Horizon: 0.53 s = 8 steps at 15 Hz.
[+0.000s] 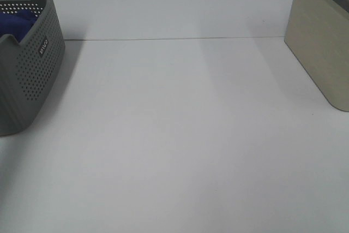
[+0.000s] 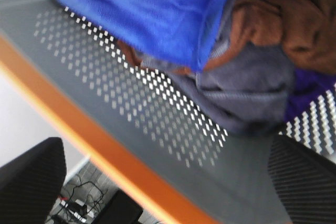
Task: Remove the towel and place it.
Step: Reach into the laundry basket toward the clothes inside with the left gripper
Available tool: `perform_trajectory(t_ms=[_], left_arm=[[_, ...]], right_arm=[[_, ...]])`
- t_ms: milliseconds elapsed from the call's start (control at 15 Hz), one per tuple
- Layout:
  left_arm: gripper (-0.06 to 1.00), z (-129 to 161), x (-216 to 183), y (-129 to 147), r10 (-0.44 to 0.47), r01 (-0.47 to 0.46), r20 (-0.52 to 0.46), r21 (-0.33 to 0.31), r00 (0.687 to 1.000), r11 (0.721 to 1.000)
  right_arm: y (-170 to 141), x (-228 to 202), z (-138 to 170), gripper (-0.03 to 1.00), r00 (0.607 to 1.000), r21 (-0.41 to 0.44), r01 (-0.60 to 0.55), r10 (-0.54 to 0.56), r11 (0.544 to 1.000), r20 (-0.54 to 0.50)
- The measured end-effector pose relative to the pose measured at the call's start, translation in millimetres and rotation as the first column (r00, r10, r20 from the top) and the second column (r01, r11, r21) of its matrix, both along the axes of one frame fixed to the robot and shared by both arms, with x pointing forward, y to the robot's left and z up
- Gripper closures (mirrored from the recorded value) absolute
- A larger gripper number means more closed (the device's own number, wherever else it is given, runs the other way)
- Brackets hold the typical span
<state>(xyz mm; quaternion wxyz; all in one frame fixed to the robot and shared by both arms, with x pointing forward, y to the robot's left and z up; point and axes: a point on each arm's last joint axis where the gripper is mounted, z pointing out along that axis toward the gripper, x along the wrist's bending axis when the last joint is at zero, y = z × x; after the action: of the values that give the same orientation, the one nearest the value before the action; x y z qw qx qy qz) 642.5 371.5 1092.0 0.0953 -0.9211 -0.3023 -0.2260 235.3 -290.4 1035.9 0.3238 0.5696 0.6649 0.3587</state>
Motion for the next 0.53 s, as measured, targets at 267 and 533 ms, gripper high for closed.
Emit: perform_trajectory(t_ms=[267, 533], left_arm=[[-0.05, -72.9, 45.7, 1.4, -0.019, 0.014, -0.105, -0.052, 0.994, 0.999], [-0.05, -104.7, 56.2, 2.3, -0.046, 0.038, -0.151, -0.053, 0.987, 0.998]], right_arm=[[0.0, 0.0, 0.0, 0.22, 1.0, 0.0, 0.0, 0.0, 1.0, 0.0], [0.0, 0.0, 0.0, 0.22, 1.0, 0.0, 0.0, 0.0, 1.0, 0.0]])
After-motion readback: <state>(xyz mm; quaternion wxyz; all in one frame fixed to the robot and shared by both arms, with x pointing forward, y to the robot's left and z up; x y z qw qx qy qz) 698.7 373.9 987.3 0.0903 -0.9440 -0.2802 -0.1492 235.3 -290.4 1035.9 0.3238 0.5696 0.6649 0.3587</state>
